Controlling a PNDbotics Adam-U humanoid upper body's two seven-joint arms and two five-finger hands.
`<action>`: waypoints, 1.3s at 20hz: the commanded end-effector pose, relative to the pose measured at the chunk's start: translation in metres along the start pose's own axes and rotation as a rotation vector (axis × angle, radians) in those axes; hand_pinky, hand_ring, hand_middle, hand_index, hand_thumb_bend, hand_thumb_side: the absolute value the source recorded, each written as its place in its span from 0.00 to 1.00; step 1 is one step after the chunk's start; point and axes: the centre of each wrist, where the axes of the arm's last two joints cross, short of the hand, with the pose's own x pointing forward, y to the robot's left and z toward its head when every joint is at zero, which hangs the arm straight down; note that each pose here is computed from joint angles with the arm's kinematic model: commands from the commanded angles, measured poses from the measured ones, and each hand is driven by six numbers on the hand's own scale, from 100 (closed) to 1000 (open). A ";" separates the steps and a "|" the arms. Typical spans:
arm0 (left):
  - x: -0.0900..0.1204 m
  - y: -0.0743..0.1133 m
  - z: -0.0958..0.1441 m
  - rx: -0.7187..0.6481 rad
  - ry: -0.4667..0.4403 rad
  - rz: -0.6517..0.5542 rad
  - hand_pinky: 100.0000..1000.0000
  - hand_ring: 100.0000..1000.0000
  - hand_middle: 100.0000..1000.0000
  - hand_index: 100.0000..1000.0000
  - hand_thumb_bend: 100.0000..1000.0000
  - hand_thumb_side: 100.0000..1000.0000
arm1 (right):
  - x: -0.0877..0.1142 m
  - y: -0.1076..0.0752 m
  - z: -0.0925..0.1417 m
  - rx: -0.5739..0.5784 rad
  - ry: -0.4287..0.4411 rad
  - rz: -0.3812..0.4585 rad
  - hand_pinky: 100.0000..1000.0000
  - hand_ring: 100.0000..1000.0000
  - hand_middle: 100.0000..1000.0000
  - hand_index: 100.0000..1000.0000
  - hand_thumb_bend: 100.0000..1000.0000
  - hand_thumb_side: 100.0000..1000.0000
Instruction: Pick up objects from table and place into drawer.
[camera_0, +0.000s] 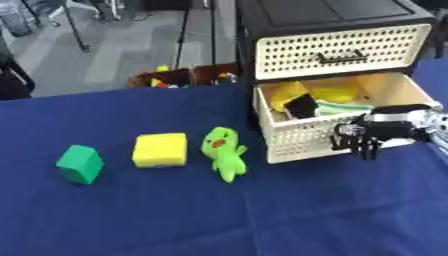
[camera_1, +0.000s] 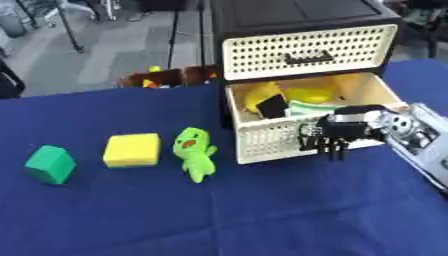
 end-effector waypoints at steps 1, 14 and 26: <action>0.006 0.003 -0.004 0.002 -0.025 0.001 0.42 0.53 0.46 0.81 0.57 0.79 | -0.006 -0.006 -0.001 -0.014 0.024 -0.006 0.55 0.76 0.75 0.79 0.00 1.00; 0.004 0.000 0.000 -0.006 -0.006 0.015 0.41 0.53 0.46 0.81 0.56 0.80 | -0.001 -0.019 -0.012 -0.082 0.013 -0.003 0.56 0.77 0.76 0.80 0.00 1.00; 0.005 -0.001 0.000 -0.013 -0.005 0.021 0.41 0.53 0.46 0.81 0.56 0.80 | -0.006 -0.031 -0.025 -0.169 0.032 0.051 0.59 0.80 0.79 0.81 0.00 1.00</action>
